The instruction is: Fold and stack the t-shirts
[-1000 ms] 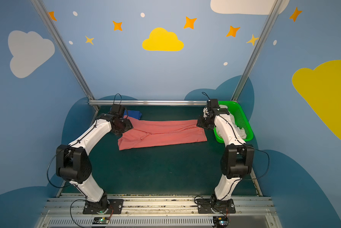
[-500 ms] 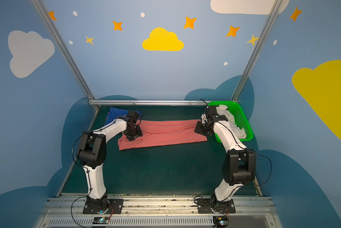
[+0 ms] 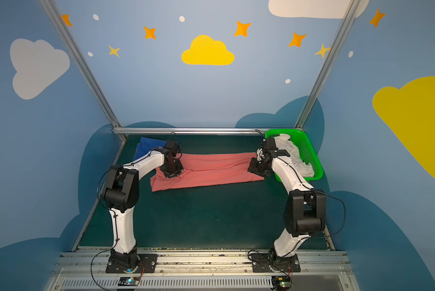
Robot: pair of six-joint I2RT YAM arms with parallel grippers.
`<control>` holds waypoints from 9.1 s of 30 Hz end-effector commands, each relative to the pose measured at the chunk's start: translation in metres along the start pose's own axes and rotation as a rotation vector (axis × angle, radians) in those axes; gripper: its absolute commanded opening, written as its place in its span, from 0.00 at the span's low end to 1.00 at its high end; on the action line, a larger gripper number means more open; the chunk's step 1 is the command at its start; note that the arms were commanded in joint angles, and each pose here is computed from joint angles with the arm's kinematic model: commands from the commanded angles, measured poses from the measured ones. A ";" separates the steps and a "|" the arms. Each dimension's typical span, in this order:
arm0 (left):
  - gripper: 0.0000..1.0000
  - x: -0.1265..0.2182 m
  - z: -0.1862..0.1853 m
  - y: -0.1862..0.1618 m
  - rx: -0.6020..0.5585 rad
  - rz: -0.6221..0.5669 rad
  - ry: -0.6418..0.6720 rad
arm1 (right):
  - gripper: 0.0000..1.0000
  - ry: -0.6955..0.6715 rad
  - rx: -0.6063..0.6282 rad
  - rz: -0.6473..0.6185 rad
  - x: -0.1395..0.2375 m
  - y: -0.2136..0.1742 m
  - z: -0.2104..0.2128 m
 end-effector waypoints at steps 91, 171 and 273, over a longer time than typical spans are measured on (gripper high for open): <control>0.81 0.157 -0.110 0.059 -0.462 -0.445 -0.196 | 0.41 0.035 0.008 0.051 -0.013 -0.013 0.013; 0.05 0.046 0.035 0.044 -0.126 -0.213 -0.065 | 0.41 0.044 0.095 0.115 -0.048 0.024 0.039; 0.05 -0.080 -0.159 0.004 -0.287 -0.031 -0.219 | 0.42 -0.151 -0.104 0.435 -0.079 -0.169 0.013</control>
Point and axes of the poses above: each gripper's point midway between its finger pads, its own x axis back along the fingers, its own z axis along the line the jaws close on, y = z × x, the point moved 9 cm from there along x, back along the fingers, and after that the axes turned 10 degrees about x, right-handed, at the moved point
